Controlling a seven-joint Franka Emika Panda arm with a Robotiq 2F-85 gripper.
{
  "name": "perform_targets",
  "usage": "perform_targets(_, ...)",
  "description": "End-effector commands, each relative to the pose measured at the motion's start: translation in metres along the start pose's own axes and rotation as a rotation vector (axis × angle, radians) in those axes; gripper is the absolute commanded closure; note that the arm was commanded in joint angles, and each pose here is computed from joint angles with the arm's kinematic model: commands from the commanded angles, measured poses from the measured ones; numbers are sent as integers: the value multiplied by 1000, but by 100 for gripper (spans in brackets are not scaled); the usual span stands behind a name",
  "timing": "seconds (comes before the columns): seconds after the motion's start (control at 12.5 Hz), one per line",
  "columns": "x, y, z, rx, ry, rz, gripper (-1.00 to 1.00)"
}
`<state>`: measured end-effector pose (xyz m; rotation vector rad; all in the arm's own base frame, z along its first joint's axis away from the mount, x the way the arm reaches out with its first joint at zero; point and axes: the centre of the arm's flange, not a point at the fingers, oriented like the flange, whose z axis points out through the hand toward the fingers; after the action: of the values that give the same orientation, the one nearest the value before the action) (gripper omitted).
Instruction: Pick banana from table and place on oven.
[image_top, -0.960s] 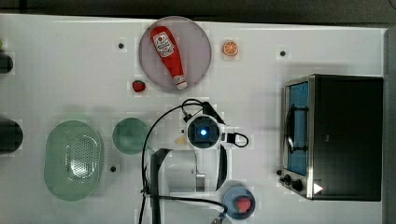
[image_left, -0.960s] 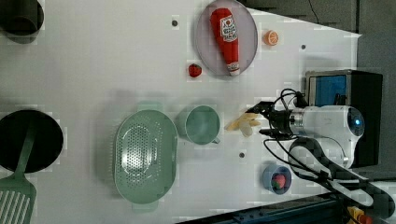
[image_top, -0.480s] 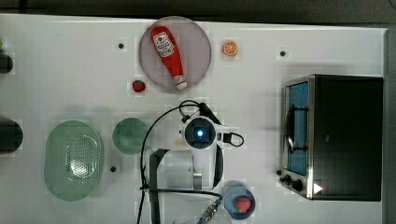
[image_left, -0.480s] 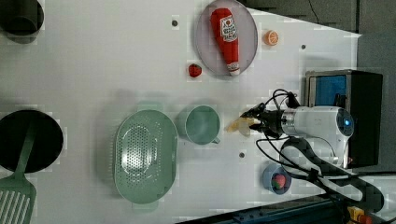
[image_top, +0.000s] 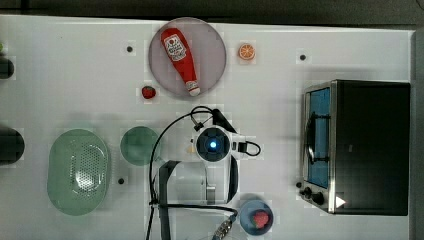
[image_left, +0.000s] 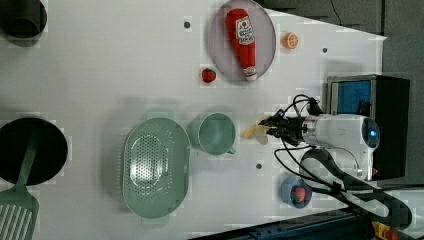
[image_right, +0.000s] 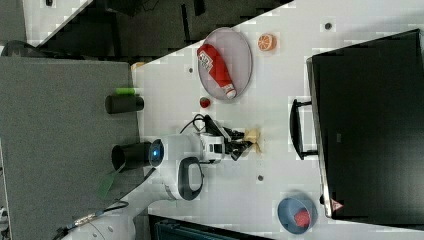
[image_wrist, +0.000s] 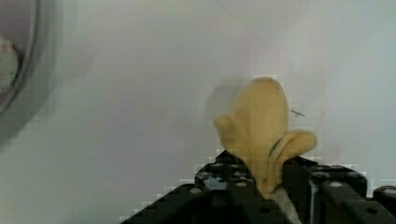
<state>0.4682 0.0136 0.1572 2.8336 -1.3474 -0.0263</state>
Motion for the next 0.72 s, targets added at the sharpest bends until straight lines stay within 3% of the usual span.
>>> perform_targets(0.08,33,-35,-112,135,102,44,45)
perform_targets(0.4,45,-31,-263,80,70,69,45)
perform_targets(0.72,78,25,-373,36,19,180,45)
